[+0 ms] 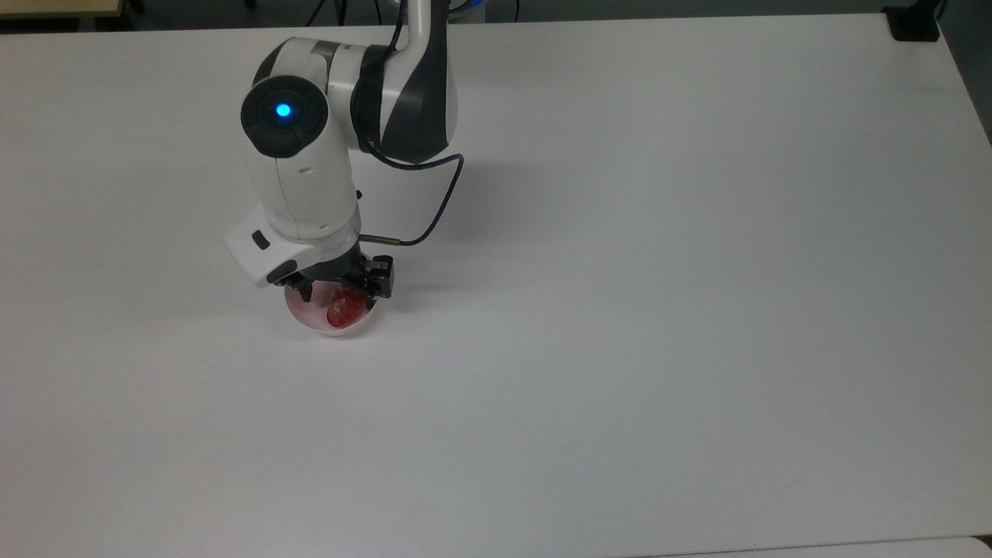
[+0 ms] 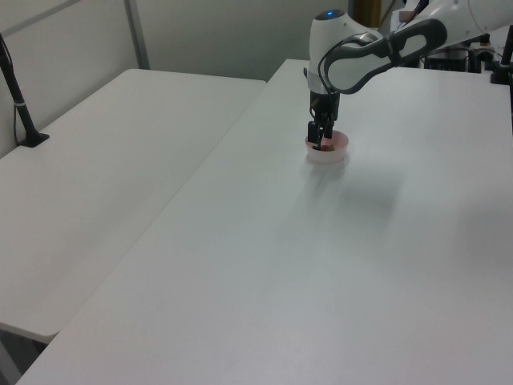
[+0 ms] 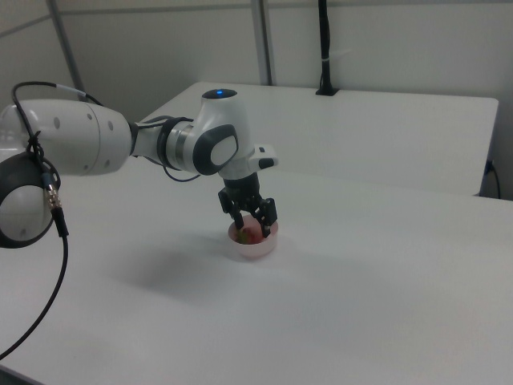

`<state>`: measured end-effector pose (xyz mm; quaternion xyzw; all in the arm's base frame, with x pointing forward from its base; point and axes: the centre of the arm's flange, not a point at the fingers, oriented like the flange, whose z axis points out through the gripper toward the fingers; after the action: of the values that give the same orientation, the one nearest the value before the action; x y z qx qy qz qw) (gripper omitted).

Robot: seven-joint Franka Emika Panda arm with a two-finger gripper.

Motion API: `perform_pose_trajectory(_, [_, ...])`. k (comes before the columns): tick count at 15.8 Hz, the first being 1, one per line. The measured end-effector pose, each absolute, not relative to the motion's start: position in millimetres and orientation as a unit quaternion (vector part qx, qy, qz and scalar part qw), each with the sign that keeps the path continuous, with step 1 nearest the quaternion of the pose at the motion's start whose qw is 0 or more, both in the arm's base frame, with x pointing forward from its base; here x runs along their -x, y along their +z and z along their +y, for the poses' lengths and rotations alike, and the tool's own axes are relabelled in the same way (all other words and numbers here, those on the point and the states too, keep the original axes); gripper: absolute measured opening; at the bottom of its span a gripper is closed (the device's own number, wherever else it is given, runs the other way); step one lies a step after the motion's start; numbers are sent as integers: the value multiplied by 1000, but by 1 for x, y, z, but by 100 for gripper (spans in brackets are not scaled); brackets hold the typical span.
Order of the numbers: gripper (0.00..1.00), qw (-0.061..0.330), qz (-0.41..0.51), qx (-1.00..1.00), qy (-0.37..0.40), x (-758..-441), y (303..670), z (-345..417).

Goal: Pick up strawberry from bowl
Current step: 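Lower the gripper into the bowl around the red strawberry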

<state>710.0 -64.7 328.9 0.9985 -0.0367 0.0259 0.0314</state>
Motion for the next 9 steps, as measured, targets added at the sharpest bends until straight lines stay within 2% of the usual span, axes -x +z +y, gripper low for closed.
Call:
perform_pose_trajectory(5, [80,32,-33,-999,18,-710,317,-64])
perform_pose_trajectory(6, [72,32,-31,-999,17,-710,316,-64])
perform_pose_trajectory(8, [68,32,-29,-999,17,-710,315,-64])
perform_pose_trajectory(9, [62,32,-28,-999,17,-710,315,-64])
